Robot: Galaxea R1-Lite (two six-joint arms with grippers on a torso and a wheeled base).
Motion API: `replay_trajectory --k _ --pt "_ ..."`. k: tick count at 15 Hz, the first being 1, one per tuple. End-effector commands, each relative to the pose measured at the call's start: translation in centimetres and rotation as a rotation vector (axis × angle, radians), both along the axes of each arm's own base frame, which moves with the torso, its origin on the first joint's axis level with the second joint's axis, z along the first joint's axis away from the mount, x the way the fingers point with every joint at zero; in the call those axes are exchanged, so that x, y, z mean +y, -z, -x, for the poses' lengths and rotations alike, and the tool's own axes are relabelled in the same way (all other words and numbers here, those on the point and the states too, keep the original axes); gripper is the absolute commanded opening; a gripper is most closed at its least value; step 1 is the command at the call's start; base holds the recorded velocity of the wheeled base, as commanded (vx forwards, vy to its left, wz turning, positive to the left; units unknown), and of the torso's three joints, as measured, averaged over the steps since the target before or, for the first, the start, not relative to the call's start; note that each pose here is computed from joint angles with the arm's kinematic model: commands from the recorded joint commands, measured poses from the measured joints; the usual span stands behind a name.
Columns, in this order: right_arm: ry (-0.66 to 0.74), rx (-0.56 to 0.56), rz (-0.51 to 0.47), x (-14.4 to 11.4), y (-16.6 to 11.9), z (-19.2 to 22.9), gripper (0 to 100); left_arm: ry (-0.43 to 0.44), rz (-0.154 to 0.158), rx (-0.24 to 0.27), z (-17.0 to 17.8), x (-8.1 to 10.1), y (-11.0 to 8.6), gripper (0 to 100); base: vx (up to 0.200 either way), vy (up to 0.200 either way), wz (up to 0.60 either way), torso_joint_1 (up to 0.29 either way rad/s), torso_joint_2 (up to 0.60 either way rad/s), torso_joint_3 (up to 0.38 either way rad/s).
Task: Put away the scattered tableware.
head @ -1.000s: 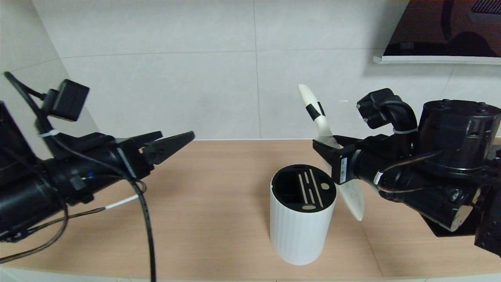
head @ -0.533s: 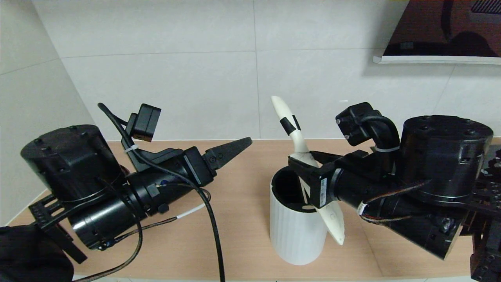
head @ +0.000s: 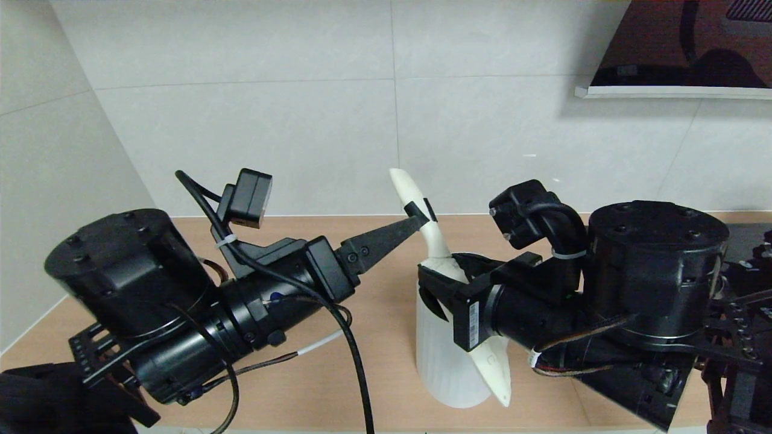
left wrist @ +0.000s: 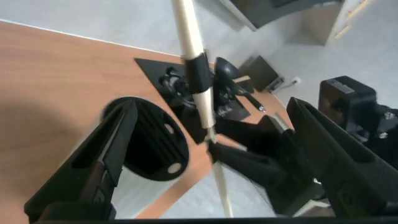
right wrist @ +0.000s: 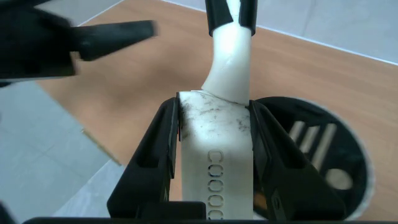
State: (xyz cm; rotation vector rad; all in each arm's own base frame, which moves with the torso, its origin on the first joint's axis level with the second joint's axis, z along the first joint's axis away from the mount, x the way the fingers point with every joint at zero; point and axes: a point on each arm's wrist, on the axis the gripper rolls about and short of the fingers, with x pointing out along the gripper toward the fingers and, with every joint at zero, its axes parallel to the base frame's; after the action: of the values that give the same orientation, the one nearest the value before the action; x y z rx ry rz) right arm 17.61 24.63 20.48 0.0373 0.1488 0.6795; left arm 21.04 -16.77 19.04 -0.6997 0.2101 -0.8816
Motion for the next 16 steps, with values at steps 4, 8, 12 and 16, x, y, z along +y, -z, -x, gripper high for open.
replay_trajectory --k 4,8,12,16 --pt "-0.049 0.023 0.012 1.2 0.8 1.1 0 -0.013 -0.001 0.005 -0.7 -1.0 1.4 100 0.0 0.0 0.0 0.0 0.0 0.0" --pt "-0.074 0.032 0.017 1.5 1.0 1.8 0 -0.024 -0.001 0.004 -0.8 -1.1 1.5 100 0.0 0.0 0.0 0.0 0.0 0.0" --pt "-0.09 0.04 0.03 1.7 1.4 2.2 0 -0.026 -0.004 0.006 -0.8 -1.1 1.6 100 0.0 0.0 0.0 0.0 0.0 0.0" --pt "-0.093 0.045 0.036 1.7 1.7 2.2 0 -0.024 -0.011 0.011 -0.9 -1.2 1.9 100 0.0 0.0 0.0 0.0 0.0 0.0"
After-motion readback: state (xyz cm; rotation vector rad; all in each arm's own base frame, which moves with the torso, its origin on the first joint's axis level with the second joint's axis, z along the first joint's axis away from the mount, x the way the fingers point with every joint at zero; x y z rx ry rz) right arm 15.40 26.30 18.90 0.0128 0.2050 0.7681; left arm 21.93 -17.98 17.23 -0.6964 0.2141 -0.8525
